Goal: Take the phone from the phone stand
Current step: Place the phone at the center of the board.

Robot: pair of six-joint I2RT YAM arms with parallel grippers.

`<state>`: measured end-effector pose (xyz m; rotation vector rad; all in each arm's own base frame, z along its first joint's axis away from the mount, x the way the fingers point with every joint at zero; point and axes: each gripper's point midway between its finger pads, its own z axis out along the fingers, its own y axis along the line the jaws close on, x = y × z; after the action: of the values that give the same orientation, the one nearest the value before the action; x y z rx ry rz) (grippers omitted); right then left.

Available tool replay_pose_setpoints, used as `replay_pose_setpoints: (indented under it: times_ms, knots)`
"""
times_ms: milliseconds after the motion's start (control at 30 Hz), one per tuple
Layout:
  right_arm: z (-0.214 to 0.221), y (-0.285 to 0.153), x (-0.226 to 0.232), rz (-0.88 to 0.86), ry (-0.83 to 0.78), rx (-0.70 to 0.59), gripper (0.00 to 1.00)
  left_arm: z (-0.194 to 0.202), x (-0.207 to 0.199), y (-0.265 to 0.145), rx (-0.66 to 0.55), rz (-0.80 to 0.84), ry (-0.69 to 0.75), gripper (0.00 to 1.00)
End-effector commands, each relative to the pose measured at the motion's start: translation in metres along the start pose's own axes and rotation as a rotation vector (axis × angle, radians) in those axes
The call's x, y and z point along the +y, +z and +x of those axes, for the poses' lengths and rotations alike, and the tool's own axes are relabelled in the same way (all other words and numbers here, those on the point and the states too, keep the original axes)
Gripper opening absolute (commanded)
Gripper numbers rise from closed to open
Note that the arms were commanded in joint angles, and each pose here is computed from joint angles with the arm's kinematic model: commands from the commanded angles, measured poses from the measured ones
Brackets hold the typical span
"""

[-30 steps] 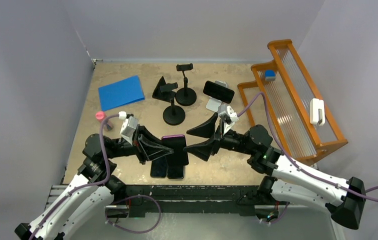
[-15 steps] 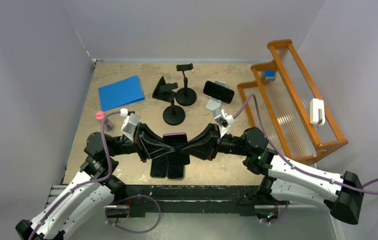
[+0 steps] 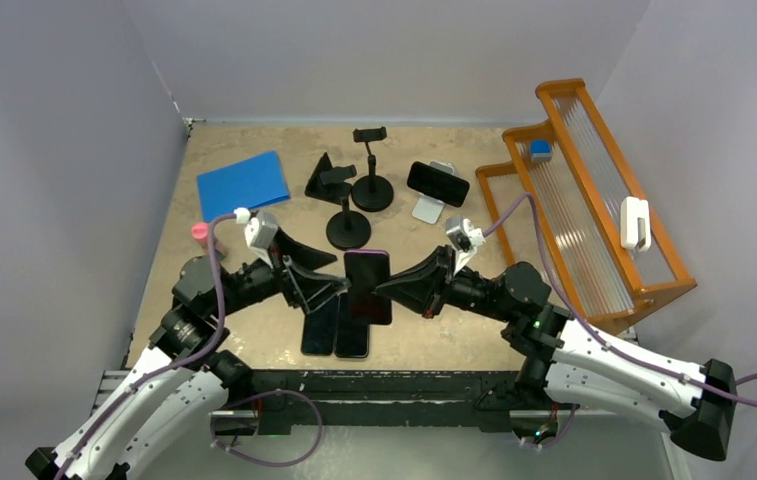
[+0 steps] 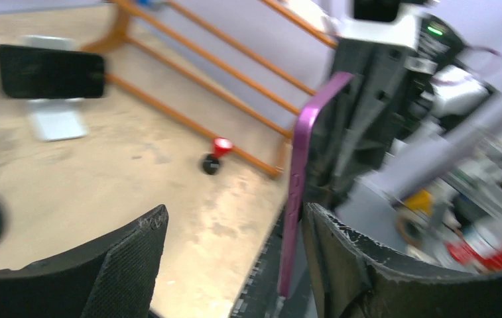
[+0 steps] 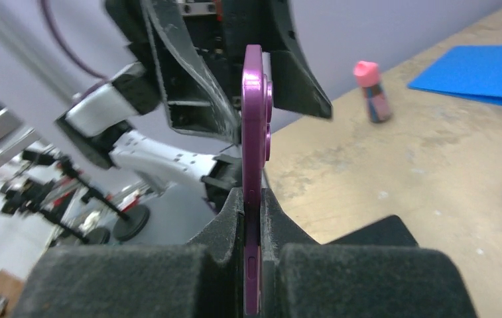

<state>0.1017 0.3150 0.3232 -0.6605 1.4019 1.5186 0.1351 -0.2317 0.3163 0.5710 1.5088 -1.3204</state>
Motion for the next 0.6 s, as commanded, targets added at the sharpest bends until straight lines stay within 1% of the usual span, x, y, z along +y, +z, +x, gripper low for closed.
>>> replay_pose_setpoints:
  times_ms: [0, 67, 133, 200, 333, 567]
  knots:
    - [-0.023, -0.012, -0.036, 0.269, 0.050, -0.091, 0.00, -0.026, 0.063, -0.030, -0.086, -0.460, 0.029, 0.72]
    - [0.002, -0.020, -0.061, 0.407, 0.150, -0.027, 0.00, -0.032, 0.071, -0.041, -0.121, -0.534, 0.048, 0.73]
    - [0.025, -0.029, -0.087, 0.541, 0.201, 0.021, 0.00, -0.035, 0.077, -0.048, -0.139, -0.577, 0.063, 0.73]
    - [0.053, -0.036, -0.105, 0.618, 0.247, 0.086, 0.00, -0.033, 0.085, -0.052, -0.149, -0.622, 0.063, 0.73]
    - [0.091, -0.042, -0.123, 0.671, 0.330, 0.156, 0.00, -0.022, 0.095, -0.052, -0.126, -0.648, 0.042, 0.73]
    - [0.129, -0.051, -0.151, 0.686, 0.448, 0.215, 0.00, -0.011, 0.097, -0.046, -0.075, -0.636, 0.018, 0.72]
